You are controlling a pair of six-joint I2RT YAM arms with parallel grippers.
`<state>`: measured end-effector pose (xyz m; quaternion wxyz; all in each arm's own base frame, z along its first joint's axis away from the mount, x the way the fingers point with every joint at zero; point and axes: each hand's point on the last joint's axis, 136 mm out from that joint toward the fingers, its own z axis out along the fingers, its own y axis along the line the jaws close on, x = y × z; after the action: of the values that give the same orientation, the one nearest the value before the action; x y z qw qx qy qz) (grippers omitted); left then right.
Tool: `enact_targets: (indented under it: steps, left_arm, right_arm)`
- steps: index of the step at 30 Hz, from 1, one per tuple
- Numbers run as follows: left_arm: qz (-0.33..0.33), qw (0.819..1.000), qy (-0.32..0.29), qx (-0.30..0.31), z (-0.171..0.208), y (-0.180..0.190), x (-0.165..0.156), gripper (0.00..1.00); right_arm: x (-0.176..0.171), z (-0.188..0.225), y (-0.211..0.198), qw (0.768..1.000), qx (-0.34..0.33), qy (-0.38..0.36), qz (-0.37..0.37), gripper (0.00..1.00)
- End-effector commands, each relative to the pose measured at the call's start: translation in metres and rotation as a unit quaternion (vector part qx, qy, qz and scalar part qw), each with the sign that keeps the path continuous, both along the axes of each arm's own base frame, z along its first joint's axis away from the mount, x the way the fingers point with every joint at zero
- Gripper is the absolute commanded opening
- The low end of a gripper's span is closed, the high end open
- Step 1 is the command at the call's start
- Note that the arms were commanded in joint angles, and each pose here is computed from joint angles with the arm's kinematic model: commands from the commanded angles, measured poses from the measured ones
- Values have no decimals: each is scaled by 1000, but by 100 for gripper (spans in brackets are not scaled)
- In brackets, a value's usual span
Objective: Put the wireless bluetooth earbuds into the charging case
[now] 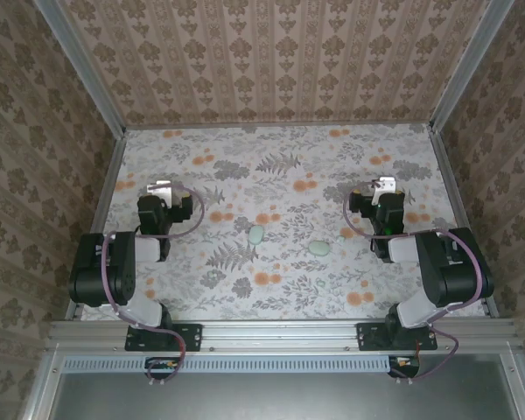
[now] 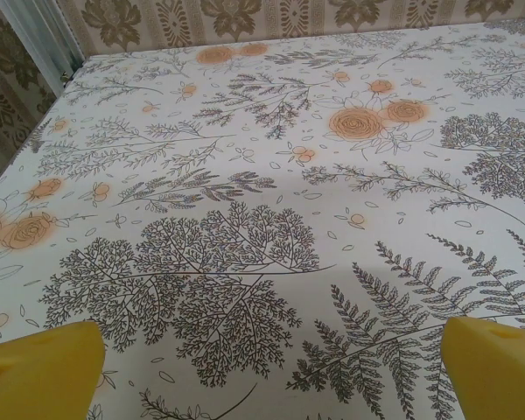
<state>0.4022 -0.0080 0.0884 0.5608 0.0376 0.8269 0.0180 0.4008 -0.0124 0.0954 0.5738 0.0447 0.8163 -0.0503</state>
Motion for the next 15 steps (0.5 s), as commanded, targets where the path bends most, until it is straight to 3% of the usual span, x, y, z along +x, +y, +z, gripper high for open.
enact_targets:
  steps: [1,15]
  left_arm:
    - [-6,1000,-6,8,5,2,-3,100]
    - [-6,1000,-6,8,4,2,-3,100]
  right_arm:
    - [-3,3,1,1000,10,-4,3,100]
    - [-3,3,1,1000,10,-4,3,100]
